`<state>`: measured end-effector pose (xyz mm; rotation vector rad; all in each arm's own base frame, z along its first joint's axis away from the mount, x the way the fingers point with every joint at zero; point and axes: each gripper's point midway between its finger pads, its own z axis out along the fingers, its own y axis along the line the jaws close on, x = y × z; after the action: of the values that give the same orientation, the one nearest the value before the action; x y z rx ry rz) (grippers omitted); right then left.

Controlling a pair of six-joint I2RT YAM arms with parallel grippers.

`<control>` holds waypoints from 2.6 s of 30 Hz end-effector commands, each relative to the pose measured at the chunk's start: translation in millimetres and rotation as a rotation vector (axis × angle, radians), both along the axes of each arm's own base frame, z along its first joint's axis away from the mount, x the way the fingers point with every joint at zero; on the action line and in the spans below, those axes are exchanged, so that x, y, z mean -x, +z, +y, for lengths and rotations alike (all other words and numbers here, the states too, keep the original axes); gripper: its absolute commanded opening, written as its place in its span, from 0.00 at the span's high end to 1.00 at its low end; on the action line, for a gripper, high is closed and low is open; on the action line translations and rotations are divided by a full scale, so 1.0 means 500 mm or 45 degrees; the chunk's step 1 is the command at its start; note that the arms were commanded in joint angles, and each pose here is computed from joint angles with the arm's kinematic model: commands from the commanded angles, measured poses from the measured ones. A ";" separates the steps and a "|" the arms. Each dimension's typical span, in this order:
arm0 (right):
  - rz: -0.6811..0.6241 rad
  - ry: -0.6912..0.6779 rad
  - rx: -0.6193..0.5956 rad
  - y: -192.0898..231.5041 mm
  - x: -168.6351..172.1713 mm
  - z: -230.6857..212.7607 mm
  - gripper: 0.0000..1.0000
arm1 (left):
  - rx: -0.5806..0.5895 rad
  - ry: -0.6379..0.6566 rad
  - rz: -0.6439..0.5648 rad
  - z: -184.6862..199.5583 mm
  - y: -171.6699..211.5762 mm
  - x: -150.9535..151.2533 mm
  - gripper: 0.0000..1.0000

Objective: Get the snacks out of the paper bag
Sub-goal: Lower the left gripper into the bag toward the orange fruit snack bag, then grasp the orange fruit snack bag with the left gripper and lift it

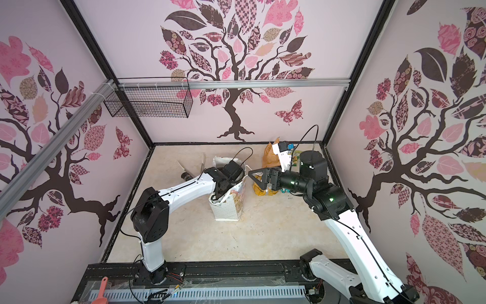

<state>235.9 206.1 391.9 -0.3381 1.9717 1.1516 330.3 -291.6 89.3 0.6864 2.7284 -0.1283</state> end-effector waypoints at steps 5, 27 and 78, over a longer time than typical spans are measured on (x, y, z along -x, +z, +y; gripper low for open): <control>-0.037 0.003 -0.024 0.022 0.011 -0.003 0.00 | -0.041 0.013 0.167 0.015 -0.078 0.028 0.12; -0.029 0.002 -0.035 0.023 0.015 -0.004 0.00 | -0.064 0.058 0.361 0.028 -0.175 0.052 0.46; 0.086 -0.054 -0.013 -0.027 -0.009 -0.004 0.00 | 0.228 0.036 -0.199 0.011 0.281 -0.020 1.00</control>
<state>239.3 203.4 383.6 -0.2653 2.0004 1.1593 335.2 -282.1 188.1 0.5937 2.6481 -0.2638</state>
